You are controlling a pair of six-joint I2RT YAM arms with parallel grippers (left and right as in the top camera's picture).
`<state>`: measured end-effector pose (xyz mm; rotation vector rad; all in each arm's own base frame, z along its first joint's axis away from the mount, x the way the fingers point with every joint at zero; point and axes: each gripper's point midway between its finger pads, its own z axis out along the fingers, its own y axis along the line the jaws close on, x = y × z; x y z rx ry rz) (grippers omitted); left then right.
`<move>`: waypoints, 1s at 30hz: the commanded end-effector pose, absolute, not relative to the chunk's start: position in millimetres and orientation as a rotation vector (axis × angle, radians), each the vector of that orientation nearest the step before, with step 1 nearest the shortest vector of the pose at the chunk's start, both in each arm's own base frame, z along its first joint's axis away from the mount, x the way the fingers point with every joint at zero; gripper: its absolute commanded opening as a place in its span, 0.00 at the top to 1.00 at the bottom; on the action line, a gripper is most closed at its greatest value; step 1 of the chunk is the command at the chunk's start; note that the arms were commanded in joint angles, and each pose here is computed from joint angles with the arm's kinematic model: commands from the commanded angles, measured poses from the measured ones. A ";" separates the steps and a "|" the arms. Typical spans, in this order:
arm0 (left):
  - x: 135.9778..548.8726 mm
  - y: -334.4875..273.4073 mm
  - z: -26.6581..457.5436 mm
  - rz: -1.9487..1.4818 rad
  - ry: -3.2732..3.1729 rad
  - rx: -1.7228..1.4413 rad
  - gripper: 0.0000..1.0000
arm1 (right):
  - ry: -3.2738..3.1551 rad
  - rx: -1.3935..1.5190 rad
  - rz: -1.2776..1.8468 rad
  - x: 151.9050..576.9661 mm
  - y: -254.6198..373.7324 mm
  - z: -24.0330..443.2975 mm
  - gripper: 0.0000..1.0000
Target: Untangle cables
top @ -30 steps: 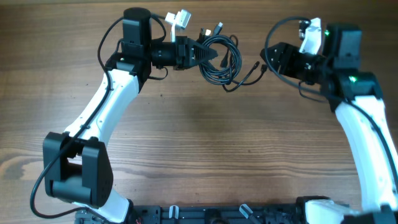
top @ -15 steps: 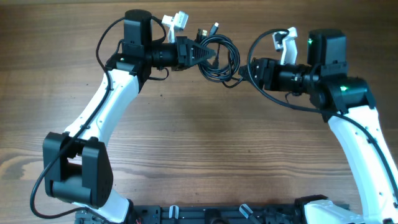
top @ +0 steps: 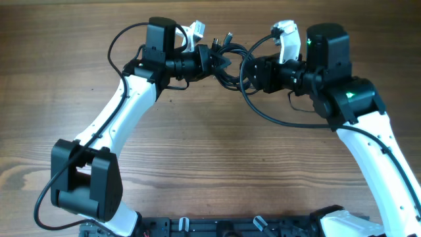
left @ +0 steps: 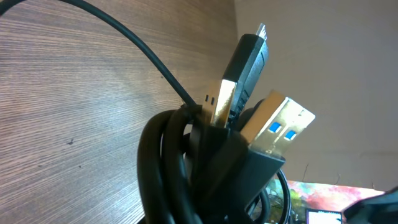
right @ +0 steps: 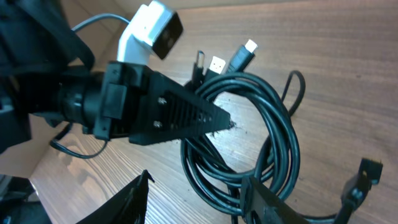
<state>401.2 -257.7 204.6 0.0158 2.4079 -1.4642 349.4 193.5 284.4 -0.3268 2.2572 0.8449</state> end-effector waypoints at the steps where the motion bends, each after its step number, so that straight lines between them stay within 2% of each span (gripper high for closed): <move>1: 402.1 -259.0 211.4 -1.475 2.392 0.020 0.96 | 2.287 -0.337 0.822 354.0 196.8 275.4 0.51; 30: 387.6 -280.6 210.3 -1.527 2.445 -0.022 0.96 | 2.479 -0.300 0.770 342.2 188.5 232.5 0.50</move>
